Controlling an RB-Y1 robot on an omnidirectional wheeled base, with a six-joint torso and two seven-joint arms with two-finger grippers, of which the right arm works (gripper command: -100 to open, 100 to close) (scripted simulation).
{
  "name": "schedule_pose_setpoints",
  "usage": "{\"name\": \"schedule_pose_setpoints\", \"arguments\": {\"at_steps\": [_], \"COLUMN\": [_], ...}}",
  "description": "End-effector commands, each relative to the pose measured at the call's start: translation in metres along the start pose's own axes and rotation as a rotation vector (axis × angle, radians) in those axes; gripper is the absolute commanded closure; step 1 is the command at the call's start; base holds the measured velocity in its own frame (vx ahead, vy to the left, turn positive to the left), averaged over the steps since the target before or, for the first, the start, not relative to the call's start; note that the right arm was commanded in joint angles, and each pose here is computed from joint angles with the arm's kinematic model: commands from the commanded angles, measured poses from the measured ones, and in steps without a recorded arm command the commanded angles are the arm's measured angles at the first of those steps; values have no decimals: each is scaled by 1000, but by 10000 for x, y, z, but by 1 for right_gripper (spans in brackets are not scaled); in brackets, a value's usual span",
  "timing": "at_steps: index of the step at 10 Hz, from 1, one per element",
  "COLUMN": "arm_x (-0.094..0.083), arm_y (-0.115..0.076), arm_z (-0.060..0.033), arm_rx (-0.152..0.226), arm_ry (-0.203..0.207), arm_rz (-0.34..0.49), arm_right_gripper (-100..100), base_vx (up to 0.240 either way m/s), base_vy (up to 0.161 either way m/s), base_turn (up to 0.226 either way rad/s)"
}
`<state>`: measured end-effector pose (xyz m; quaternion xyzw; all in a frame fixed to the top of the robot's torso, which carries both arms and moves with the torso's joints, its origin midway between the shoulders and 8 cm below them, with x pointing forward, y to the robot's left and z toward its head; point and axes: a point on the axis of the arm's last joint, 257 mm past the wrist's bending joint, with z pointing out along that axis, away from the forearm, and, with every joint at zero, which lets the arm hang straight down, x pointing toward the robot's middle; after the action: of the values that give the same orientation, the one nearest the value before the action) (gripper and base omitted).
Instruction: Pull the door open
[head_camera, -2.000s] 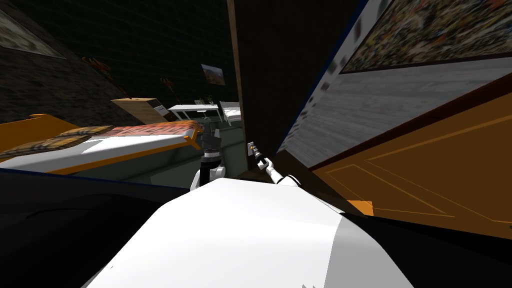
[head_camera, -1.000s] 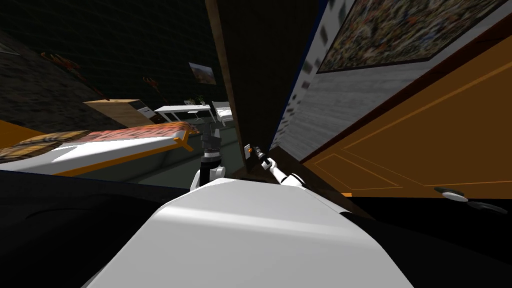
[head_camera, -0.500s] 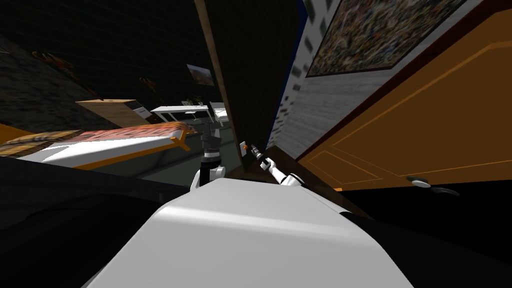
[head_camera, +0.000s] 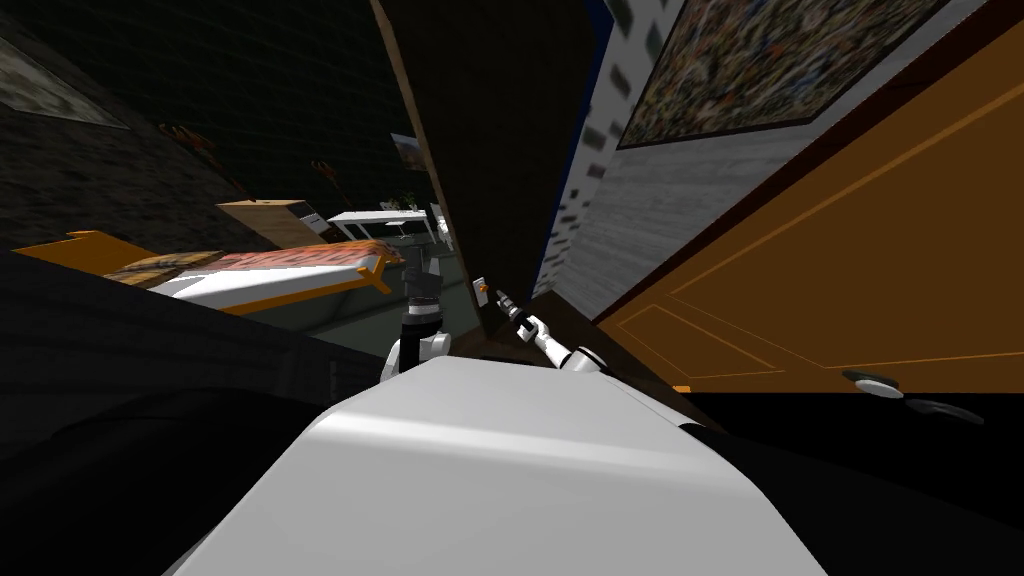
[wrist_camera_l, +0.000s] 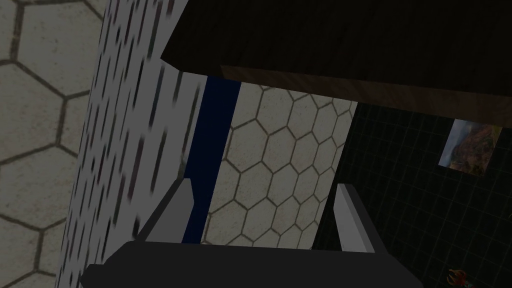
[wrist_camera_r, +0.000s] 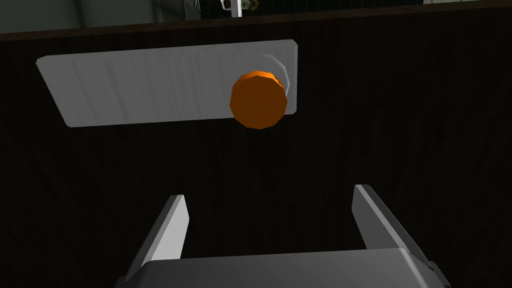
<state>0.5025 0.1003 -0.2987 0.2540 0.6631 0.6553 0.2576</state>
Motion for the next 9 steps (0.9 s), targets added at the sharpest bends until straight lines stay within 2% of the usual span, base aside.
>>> {"name": "schedule_pose_setpoints", "arguments": {"at_steps": [1, 4, 8, 9], "arm_x": [-5, 17, 100, 84], "arm_y": [-5, -3, 20, 15], "arm_z": [-9, -9, 14, 4], "arm_rx": [1, 0, -5, -3], "arm_ry": [11, 34, 70, 63], "arm_rz": [-3, -4, 2, 0], "arm_right_gripper": [-100, -100, -100, -100], "base_vx": [29, 74, 80, 44], "base_vy": [38, 145, 214, 106], "base_turn": [-210, -151, -39, -6]}}
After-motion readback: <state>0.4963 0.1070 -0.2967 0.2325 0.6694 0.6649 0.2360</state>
